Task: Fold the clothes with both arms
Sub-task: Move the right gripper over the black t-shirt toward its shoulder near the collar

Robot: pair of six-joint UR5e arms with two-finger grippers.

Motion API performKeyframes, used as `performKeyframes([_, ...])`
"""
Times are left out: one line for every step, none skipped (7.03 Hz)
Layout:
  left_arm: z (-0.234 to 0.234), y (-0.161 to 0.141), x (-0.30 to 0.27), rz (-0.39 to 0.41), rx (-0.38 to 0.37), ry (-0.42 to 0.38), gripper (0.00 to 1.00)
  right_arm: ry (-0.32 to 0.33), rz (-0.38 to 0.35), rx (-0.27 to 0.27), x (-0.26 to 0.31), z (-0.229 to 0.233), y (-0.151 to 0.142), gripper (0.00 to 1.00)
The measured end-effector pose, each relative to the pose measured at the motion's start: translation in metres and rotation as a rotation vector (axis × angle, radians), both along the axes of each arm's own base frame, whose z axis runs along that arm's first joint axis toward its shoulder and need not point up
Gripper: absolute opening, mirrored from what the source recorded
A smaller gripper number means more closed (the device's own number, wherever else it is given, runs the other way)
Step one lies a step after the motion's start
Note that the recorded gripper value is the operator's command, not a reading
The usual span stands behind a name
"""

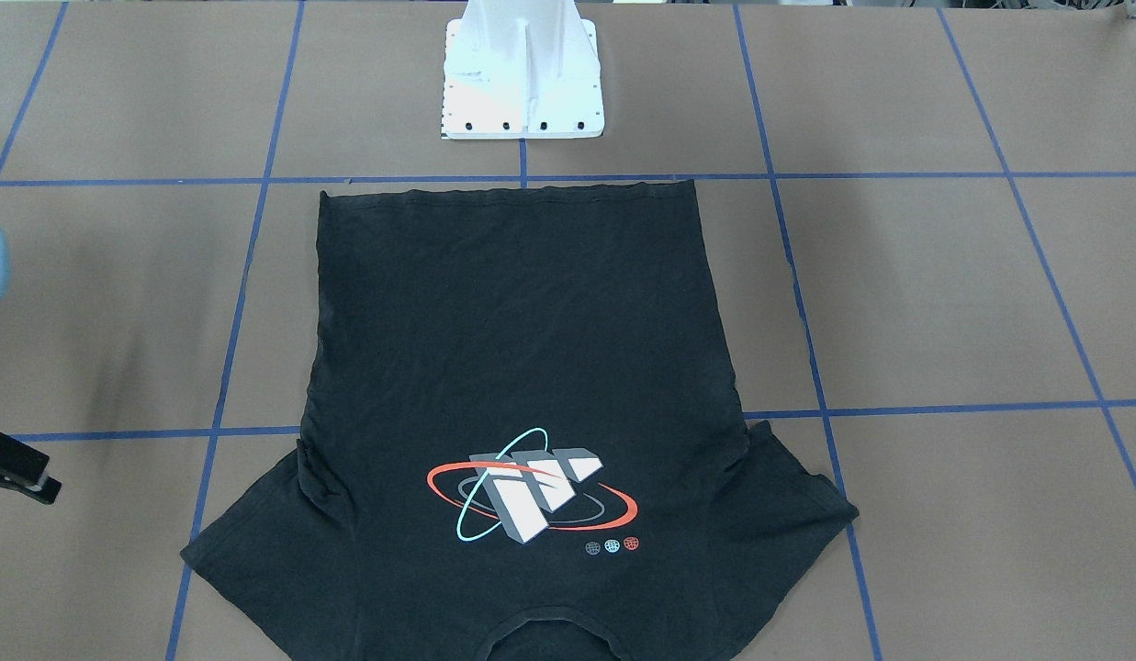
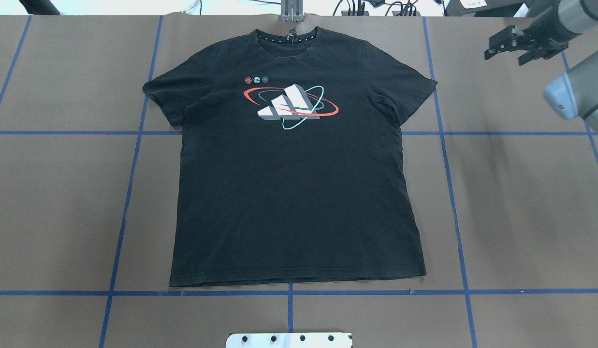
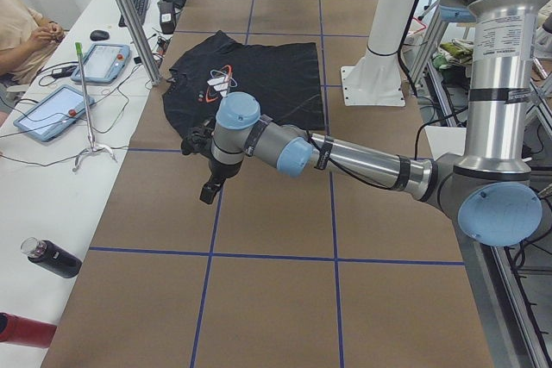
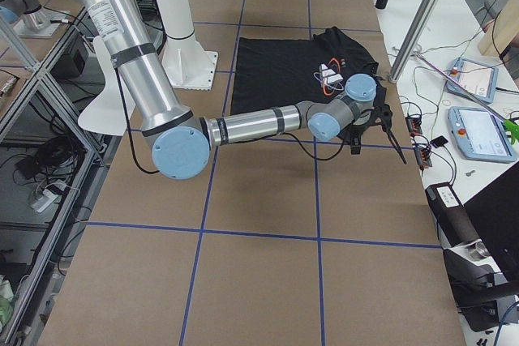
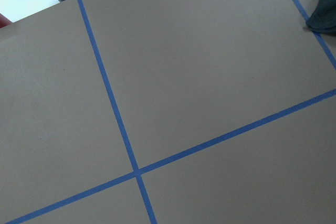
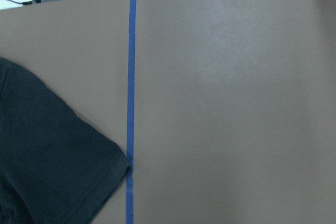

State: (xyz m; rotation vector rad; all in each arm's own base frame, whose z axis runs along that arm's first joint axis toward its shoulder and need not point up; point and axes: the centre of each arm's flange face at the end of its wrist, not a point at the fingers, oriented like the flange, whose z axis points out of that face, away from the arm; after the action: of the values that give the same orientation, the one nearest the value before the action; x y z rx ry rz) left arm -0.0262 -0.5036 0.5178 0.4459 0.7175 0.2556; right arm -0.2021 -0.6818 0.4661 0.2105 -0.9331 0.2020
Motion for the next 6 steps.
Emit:
performKeyframes([0.001,0.0,0.0,-0.006,-0.003,0.004,1.0,-0.002,0.087,-0.035,-0.049,-0.01,-0.007,0.92])
performKeyframes([0.0,-0.001,0.0,-0.017,-0.012,0.009,1.0,0.016,0.15,-0.018,-0.093,-0.013,-0.005,0.92])
performKeyframes([0.0,-0.001,0.001,-0.023,-0.019,0.012,1.0,0.03,0.198,0.028,-0.122,-0.007,-0.002,0.91])
performKeyframes([0.0,-0.001,0.001,-0.025,-0.021,0.014,1.0,0.036,0.221,0.053,-0.136,0.001,-0.002,0.88])
performKeyframes([0.0,-0.001,0.001,-0.026,-0.021,0.014,1.0,0.041,0.23,0.061,-0.142,0.006,-0.003,0.83])
performKeyframes([0.0,-0.001,0.001,-0.026,-0.021,0.015,1.0,0.045,0.234,0.059,-0.144,0.01,-0.004,0.83])
